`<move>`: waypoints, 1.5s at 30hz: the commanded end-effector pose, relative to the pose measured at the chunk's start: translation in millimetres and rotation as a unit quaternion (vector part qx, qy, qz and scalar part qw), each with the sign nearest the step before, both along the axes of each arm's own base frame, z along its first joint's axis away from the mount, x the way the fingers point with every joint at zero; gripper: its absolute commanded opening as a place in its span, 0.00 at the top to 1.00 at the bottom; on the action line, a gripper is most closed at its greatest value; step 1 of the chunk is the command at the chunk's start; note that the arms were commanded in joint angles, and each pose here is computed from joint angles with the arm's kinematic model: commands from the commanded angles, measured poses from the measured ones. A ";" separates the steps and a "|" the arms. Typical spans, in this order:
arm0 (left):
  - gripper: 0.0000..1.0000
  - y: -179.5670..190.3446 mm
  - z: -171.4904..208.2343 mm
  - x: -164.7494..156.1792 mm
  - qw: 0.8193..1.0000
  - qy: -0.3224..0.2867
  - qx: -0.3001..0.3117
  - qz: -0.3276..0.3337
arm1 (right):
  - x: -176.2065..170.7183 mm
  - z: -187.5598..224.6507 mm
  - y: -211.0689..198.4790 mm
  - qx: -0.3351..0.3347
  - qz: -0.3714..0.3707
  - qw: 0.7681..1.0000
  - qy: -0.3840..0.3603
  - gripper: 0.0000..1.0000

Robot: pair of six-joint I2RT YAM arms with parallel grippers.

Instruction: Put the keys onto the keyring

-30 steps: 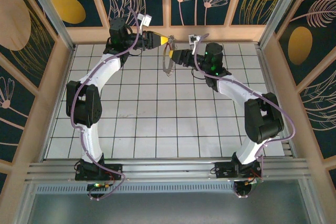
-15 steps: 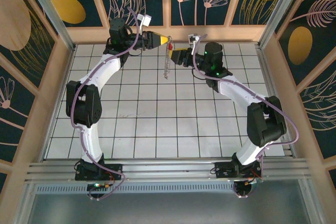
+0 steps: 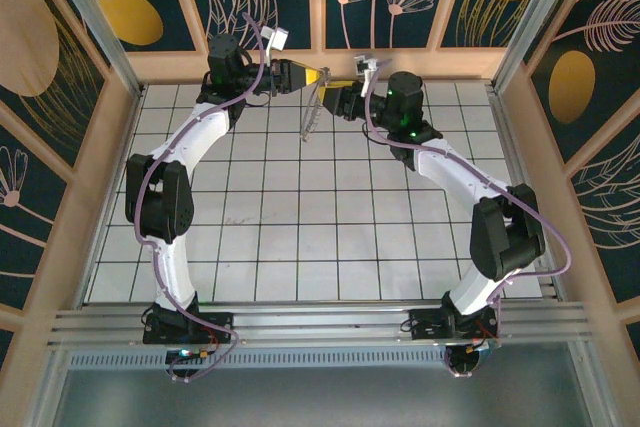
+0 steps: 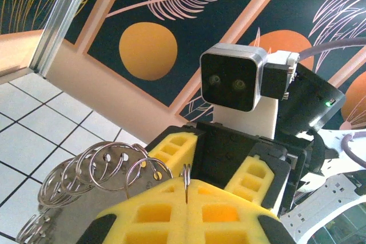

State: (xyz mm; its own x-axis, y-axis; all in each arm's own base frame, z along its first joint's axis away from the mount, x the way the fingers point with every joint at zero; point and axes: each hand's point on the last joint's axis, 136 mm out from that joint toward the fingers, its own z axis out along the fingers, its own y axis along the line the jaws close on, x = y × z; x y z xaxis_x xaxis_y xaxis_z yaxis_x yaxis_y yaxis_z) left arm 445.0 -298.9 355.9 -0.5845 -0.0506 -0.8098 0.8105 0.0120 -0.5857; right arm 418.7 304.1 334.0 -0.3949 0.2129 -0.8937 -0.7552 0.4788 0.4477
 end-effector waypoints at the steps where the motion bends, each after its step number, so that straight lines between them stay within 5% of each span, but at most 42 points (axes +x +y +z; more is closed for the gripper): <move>1: 1.00 4.1 33.3 -15.4 0.999 -0.051 -0.016 -0.002 | 0.4 15.2 5.7 0.000 0.007 1.000 -0.019 0.69; 15: 1.00 4.7 35.0 -16.2 0.999 -0.050 -0.022 0.004 | -10.7 12.7 14.5 -0.012 0.033 0.999 -0.018 1.00; 38: 1.00 6.8 37.8 -11.3 0.998 -0.033 -0.045 0.025 | -25.0 -1.9 33.2 0.016 0.096 0.995 0.026 1.00; 42: 1.00 8.8 37.4 -5.3 0.997 -0.016 -0.059 0.043 | -23.5 5.0 7.9 0.064 0.092 0.992 0.054 0.74; 45: 1.00 9.0 36.6 -3.1 0.996 -0.005 -0.071 0.047 | -29.2 11.4 -17.8 0.095 0.076 0.990 0.066 0.68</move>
